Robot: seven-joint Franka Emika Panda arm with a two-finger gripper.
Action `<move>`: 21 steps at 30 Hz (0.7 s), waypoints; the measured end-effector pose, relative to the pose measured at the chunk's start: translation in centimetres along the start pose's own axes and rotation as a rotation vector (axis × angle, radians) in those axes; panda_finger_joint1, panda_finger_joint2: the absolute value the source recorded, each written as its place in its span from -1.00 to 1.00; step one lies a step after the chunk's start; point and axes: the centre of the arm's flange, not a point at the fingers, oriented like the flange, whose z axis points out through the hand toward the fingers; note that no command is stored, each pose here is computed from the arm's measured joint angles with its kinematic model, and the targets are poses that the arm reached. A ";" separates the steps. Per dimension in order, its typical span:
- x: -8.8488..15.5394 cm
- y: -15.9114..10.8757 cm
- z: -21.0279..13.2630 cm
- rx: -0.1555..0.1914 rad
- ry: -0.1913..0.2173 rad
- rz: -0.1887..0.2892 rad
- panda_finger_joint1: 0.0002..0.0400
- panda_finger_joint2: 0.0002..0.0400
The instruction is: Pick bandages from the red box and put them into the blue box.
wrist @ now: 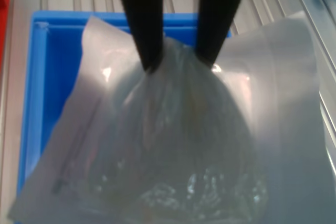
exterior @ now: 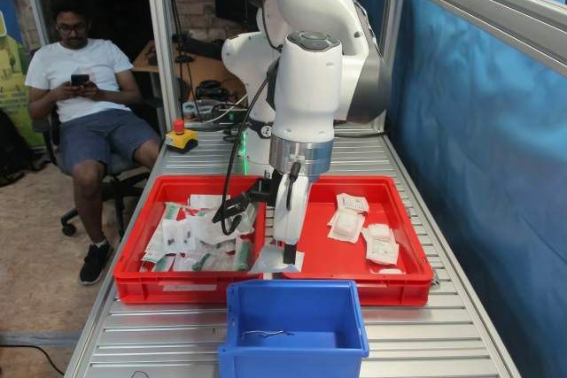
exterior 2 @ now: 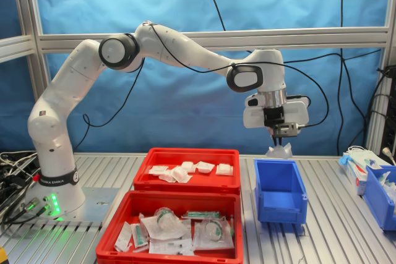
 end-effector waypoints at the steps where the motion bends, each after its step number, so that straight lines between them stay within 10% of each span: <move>1: 0.0 0.0 0.0 0.001 -0.001 0.000 -0.82 -0.82; 21: -0.4 -0.5 -1.0 0.017 -0.020 0.003 -0.82 -0.82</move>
